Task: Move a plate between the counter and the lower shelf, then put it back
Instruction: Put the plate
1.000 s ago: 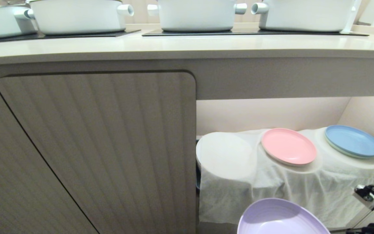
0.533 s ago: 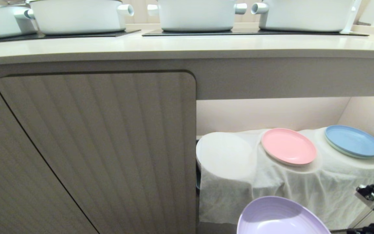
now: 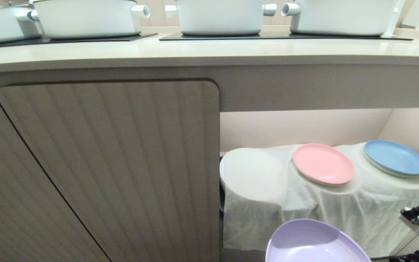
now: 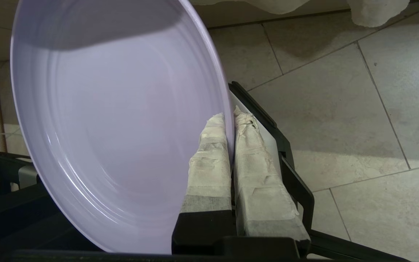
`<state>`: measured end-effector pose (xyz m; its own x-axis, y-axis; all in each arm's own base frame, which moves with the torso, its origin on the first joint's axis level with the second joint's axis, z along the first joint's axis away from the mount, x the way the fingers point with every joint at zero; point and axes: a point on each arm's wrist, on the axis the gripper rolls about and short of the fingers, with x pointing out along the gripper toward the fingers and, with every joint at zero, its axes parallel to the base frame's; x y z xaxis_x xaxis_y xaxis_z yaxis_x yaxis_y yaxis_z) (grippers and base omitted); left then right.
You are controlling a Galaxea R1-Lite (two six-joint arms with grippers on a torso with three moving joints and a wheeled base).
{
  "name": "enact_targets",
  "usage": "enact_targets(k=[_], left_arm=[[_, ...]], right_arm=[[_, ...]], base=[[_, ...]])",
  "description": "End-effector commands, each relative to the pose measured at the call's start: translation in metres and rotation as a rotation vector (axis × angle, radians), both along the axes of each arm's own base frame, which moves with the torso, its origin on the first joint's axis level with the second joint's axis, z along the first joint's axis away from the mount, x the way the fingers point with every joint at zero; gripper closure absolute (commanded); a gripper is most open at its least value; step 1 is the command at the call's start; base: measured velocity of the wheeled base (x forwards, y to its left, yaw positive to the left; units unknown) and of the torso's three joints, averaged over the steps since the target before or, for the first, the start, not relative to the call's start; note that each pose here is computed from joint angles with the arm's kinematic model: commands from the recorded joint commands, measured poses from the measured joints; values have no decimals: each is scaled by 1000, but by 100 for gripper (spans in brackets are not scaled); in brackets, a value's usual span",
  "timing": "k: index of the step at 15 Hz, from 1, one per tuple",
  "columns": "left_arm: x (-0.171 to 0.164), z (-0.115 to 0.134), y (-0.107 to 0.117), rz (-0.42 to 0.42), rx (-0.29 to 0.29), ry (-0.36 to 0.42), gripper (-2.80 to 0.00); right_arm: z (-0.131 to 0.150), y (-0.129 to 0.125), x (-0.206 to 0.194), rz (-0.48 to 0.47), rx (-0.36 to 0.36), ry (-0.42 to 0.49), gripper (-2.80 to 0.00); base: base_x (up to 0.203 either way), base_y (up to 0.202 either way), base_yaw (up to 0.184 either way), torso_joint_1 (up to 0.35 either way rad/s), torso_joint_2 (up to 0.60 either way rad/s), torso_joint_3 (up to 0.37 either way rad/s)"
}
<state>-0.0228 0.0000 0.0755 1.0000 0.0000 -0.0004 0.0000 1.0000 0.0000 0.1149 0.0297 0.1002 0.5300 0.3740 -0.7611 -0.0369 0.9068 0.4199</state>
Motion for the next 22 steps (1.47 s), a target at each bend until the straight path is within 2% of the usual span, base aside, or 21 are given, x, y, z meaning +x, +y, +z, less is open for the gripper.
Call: enact_targets(k=[1,12,22], left_arm=[[0,0,0,0,0,0,0],[0,0,0,-2,0,0,0],[0,0,0,-2,0,0,0]], right_arm=[[0,0,0,1,3,2,0],[0,0,1,2,4,2,0],[0,0,0,1,3,3,0]], base=[[0,0,0,0,0,0],[0,0,0,0,0,0],[0,-182,0,2,2,3]])
